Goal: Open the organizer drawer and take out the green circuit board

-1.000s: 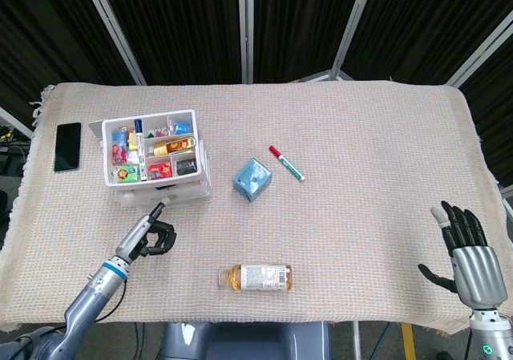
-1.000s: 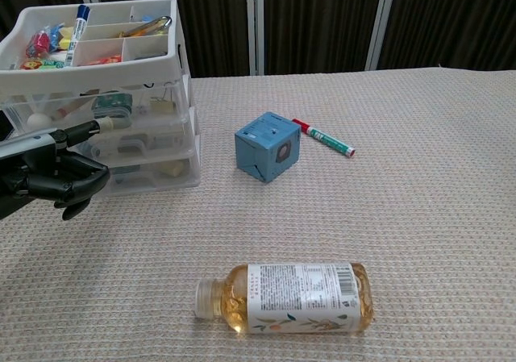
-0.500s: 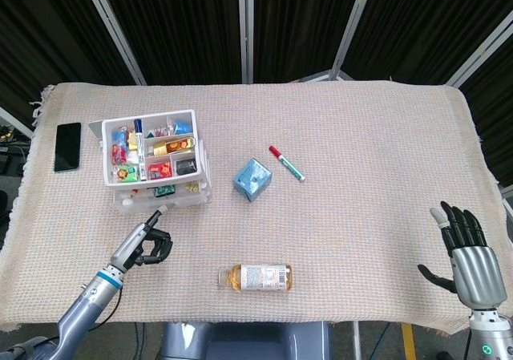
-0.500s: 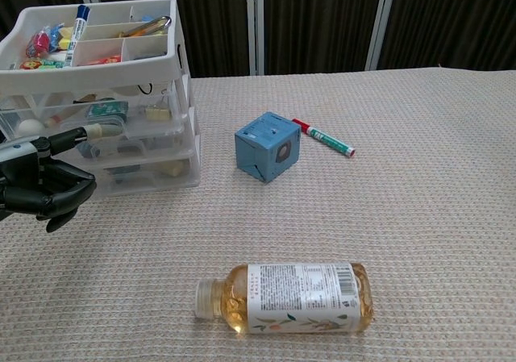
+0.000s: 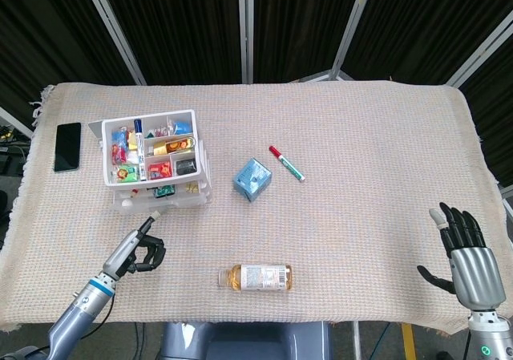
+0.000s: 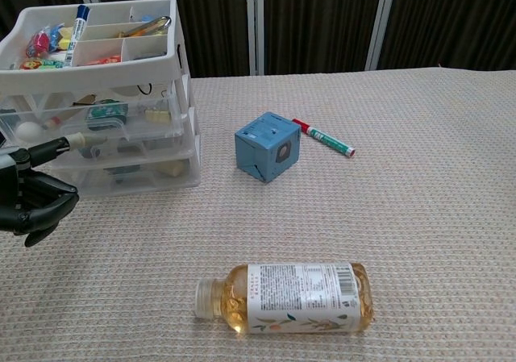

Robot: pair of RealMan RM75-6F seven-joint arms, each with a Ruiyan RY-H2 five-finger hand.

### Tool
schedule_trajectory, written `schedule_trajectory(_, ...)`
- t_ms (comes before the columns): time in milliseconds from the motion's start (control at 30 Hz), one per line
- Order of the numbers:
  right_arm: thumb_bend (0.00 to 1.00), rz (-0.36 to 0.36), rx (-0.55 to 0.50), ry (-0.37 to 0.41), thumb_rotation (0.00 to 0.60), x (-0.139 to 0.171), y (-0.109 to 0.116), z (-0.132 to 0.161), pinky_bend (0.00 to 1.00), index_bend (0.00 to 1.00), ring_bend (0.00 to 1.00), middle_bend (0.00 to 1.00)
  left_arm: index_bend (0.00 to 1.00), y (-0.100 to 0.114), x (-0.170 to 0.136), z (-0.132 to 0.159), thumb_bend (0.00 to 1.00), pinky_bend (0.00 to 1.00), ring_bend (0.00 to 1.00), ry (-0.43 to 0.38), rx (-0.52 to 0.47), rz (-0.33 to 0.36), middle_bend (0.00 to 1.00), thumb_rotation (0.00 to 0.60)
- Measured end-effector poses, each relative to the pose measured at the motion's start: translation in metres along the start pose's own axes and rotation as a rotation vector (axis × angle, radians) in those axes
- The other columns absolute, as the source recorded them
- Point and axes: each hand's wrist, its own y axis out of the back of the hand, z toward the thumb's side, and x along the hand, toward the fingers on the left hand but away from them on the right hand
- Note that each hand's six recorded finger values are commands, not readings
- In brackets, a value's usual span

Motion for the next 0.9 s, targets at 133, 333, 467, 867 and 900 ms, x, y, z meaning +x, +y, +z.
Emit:
schedule_trajectory(133, 0.03, -0.005, 0.001, 0.004, 0.6, 0.0, 0.001, 0.001, 0.0, 0.09, 0.0, 0.0, 0.0, -0.003, -0.008, -0.001, 0.57, 0.69, 0.76, -0.004, 0.047, -0.027, 0.68, 0.6)
schedule_trajectory(333, 0.03, -0.005, 0.002, 0.005, 0.6, 0.001, 0.001, 0.002, 0.0, 0.09, 0.0, 0.0, 0.0, 0.001, -0.018, 0.007, 0.56, 0.62, 0.69, -0.047, 0.23, 0.015, 0.6, 0.6)
schedule_trajectory(467, 0.03, -0.006, 0.0, 0.007, 0.6, 0.002, 0.001, 0.002, 0.0, 0.09, 0.0, 0.0, 0.0, 0.005, -0.028, 0.018, 0.55, 0.61, 0.68, -0.073, 0.403, 0.079, 0.59, 0.6)
schedule_trajectory(867, 0.03, -0.001, 0.002, 0.012, 0.6, 0.002, 0.0, 0.004, 0.0, 0.09, 0.0, 0.0, 0.1, 0.038, -0.053, 0.069, 0.54, 0.68, 0.76, -0.017, 0.791, 0.354, 0.72, 0.6)
schedule_trajectory(900, 0.03, -0.001, 0.002, 0.012, 0.6, 0.002, 0.0, 0.004, 0.0, 0.09, 0.0, 0.0, 0.12, 0.042, -0.053, 0.07, 0.54, 0.7, 0.79, 0.0, 0.795, 0.368, 0.75, 0.6)
